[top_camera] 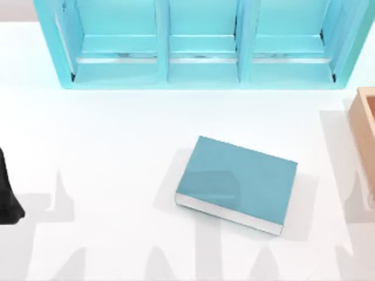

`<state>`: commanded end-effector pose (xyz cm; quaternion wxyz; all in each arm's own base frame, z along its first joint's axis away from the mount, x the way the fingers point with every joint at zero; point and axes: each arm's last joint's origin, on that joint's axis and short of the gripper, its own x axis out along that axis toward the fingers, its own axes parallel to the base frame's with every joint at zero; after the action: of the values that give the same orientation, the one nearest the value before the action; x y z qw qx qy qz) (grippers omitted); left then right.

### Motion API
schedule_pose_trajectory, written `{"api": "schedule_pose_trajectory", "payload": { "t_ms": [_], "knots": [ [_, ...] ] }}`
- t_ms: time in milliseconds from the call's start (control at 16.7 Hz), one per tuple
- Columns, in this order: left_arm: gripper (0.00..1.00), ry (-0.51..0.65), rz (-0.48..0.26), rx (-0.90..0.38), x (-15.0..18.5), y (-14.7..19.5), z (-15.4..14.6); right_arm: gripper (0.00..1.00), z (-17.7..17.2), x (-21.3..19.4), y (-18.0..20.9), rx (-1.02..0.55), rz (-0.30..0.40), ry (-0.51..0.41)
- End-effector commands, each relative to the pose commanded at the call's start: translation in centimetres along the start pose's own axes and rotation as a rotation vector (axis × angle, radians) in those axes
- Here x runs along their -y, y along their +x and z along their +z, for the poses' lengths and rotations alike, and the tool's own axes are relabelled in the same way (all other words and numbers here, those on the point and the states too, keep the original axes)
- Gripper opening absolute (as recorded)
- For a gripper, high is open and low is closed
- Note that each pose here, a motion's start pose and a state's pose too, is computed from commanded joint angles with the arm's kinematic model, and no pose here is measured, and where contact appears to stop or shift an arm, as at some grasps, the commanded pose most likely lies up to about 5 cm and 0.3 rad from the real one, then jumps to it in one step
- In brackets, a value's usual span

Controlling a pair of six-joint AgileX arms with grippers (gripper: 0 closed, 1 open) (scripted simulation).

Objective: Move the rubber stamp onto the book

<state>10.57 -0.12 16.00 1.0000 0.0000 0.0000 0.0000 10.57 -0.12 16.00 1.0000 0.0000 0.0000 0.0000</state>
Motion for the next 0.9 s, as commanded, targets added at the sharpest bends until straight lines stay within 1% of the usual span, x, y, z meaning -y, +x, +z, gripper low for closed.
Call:
{"api": "schedule_pose_trajectory", "payload": {
  "t_ms": [180, 360, 600, 720, 900],
  "knots": [
    [1.0, 0.0, 0.0, 0.0, 0.0, 0.0, 0.0, 1.0, 0.5, 0.1, 0.0, -0.027, -0.008, -0.006],
    [1.0, 0.0, 0.0, 0.0, 0.0, 0.0, 0.0, 1.0, 2.4, 0.3, 0.3, -0.145, -0.031, -0.026],
    [1.0, 0.0, 0.0, 0.0, 0.0, 0.0, 0.0, 1.0, 6.0, 1.0, 2.2, -0.437, -0.062, -0.054],
    [1.0, 0.0, 0.0, 0.0, 0.0, 0.0, 0.0, 1.0, 8.0, 1.5, 4.4, -0.61, -0.073, -0.065],
    [1.0, 0.0, 0.0, 0.0, 0.0, 0.0, 0.0, 1.0, 10.1, 2.8, 8.8, -0.866, -0.079, -0.071]
  ]
}}
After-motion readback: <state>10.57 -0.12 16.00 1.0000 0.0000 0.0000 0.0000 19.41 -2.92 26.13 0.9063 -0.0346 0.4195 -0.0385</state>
